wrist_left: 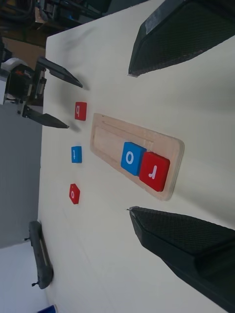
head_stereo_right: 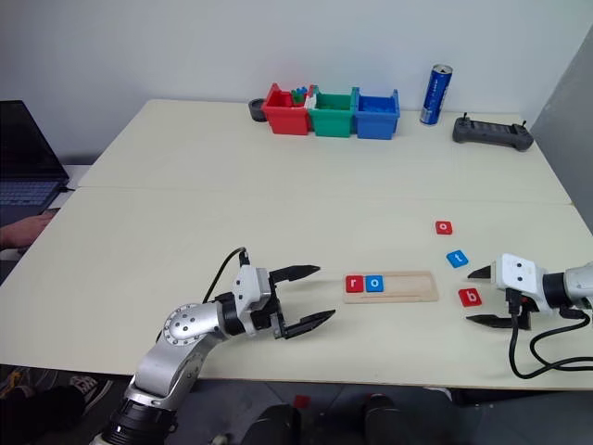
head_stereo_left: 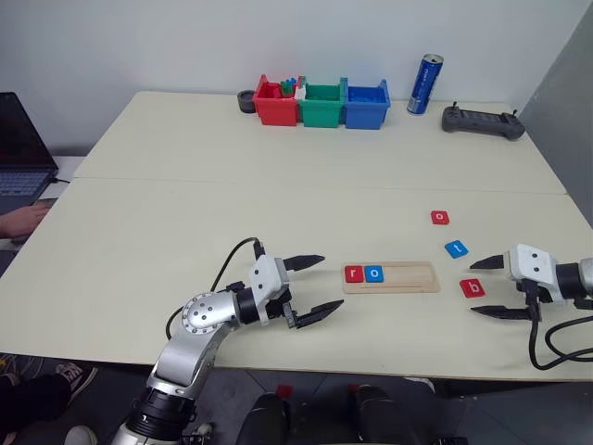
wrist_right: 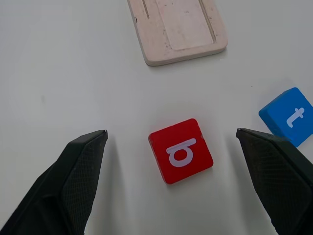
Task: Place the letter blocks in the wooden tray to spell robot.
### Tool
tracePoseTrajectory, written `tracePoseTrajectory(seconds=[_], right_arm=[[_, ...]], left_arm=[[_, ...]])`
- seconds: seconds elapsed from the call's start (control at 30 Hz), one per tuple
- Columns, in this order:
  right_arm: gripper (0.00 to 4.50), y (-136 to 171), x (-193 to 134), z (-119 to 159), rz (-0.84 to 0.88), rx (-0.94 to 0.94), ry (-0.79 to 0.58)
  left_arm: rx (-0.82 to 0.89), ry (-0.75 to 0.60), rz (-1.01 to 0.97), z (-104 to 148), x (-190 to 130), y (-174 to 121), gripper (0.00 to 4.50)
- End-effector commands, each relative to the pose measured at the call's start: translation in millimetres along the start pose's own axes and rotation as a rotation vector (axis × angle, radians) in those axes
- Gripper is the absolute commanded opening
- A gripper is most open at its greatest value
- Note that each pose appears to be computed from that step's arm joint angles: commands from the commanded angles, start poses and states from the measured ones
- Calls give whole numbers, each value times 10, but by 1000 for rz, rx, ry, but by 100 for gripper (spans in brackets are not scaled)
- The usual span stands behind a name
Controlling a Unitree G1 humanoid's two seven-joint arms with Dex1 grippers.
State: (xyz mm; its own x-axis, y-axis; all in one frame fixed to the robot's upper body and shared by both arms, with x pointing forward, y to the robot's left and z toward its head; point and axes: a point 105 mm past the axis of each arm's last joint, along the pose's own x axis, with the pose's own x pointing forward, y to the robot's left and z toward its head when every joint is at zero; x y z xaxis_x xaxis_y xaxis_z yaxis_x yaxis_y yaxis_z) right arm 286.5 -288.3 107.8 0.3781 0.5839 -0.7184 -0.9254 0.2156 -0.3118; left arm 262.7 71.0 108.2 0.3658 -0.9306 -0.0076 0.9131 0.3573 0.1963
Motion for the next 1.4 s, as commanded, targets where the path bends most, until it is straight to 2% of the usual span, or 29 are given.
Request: tracePoseTrajectory(seconds=[0.03,0.23,0.27,0.37,0.57,0.8,1.1,1.4], right_arm=[[448,-55,-18,-7,13,-22,16],[448,-98,52,-26,29,7,10],[432,-99,63,-47,31,15,13],[358,-91,68,-91,40,22,25],[146,-99,41,-114,44,18,38],[146,-206,51,113,2,1,-35],[146,-160,324,820,32,-31,-235],[146,-89,612,968,63,-49,-260]], left_arm=[[40,-32,-8,108,-4,-21,450],[40,-21,-3,68,-37,-14,450],[40,-20,-2,62,-40,-14,450],[38,-17,-3,53,-55,-23,450],[37,-17,-2,53,-53,-21,450],[41,-21,0,82,-43,-13,450],[40,-18,11,80,-53,4,450],[44,-9,16,61,-92,25,450]])
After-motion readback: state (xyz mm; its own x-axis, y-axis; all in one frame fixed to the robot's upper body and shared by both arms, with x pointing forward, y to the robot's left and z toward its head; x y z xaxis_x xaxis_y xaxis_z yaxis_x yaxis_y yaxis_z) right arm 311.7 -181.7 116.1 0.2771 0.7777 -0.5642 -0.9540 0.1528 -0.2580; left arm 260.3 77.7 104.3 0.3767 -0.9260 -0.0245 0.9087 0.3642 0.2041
